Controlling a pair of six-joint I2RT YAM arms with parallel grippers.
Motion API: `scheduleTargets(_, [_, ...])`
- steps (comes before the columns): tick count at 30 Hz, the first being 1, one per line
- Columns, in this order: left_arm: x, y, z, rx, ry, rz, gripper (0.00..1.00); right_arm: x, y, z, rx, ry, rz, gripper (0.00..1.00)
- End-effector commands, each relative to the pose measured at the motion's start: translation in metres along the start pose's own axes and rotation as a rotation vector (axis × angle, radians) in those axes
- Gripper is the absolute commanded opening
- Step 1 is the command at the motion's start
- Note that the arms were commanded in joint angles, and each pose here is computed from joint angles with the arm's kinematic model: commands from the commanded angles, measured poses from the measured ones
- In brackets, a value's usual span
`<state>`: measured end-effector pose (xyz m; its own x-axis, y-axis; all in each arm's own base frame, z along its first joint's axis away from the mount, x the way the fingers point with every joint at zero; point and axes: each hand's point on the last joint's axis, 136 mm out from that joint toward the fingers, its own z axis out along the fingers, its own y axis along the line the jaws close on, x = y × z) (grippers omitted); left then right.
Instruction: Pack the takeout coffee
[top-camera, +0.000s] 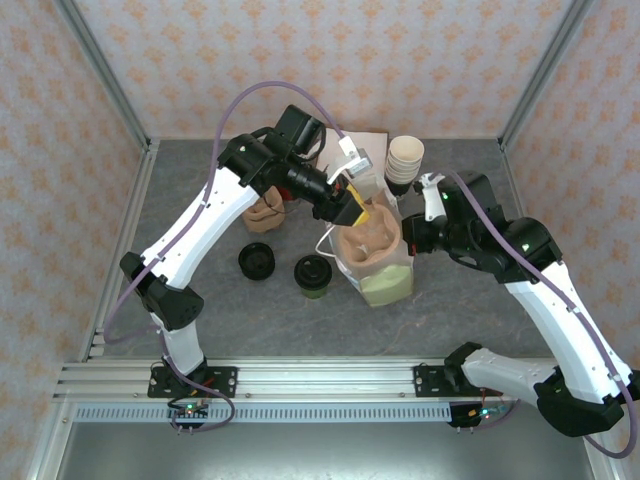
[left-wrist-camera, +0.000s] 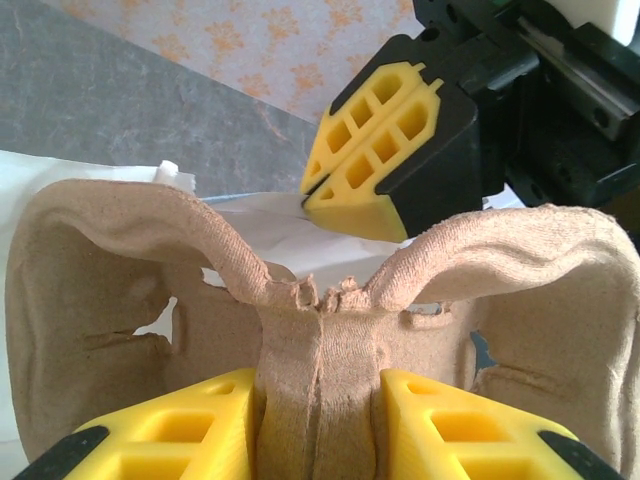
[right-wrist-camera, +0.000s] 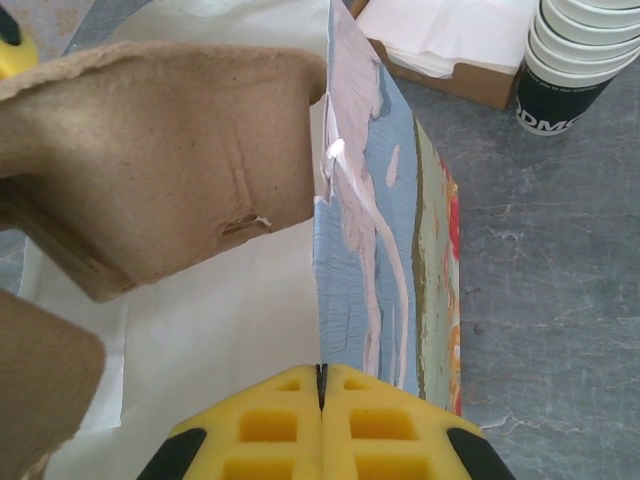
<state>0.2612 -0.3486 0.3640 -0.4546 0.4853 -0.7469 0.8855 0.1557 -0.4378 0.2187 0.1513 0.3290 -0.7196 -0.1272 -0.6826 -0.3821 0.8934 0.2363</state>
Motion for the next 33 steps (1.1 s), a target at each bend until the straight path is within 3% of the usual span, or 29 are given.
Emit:
scheduleTargets(1, [0.005,0.009,0.0,-0.049,0.025,0.02,0.34,-0.004,0.01,-0.005,-0.055,-0.036,-0.003,0.0])
scheduleTargets(33, [0.03,0.025,0.032,-0.278,0.081,0.166,0.33,-0.013,0.015,-0.019,-0.095,-0.11,0.106,0.0])
